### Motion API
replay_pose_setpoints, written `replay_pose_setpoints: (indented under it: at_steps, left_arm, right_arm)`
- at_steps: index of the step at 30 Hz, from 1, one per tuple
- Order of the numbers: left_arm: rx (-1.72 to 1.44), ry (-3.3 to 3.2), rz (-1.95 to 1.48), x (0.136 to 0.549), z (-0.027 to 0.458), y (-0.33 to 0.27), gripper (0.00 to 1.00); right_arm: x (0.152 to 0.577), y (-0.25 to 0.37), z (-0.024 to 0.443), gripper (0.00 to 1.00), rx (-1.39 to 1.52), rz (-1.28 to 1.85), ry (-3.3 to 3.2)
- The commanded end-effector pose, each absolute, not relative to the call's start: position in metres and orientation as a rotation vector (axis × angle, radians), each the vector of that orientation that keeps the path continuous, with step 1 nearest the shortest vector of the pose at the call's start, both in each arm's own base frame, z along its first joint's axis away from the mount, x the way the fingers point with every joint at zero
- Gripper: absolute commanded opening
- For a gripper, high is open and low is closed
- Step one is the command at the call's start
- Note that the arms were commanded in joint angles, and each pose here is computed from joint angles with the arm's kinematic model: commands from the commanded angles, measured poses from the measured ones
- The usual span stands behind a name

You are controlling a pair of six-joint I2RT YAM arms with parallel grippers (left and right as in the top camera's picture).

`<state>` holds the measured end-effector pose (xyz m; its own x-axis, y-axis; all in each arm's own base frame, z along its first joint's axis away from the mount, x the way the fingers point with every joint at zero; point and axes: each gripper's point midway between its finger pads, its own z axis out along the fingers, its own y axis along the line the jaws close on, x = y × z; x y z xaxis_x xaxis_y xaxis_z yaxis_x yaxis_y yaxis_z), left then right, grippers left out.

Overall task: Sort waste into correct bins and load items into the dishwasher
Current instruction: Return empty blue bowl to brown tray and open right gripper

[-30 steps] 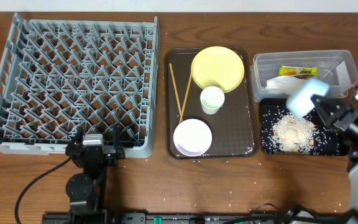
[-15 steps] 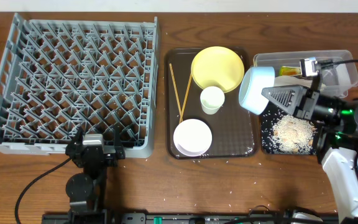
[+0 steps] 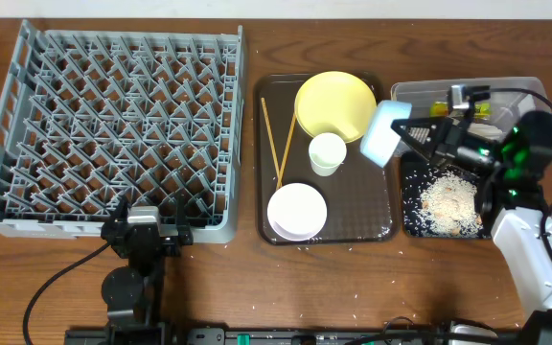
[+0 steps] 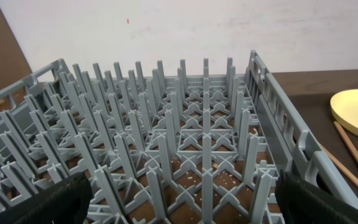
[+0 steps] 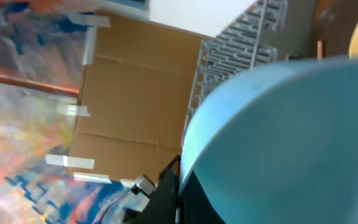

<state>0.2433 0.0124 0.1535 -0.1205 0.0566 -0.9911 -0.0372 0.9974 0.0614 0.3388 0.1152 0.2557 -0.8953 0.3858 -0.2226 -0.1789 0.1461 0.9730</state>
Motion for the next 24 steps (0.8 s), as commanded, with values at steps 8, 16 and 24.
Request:
replay_pose_setpoints:
  at_steps: [8,16,24]
  left_arm:
    - [0.019,1.725,0.076,0.243,0.138,0.012,0.95]
    - [0.019,1.725,0.076,0.243,0.138,0.012,0.96]
    - [0.019,1.725,0.076,0.243,0.138,0.012,0.95]
  right_arm:
    - [0.355,0.142,0.267,0.01,-0.042,1.182,2.253]
    - [0.326,0.159,0.235,0.01,-0.166,0.651,2.518]
    - [0.297,0.181,0.166,0.01,-0.319,0.372,2.775]
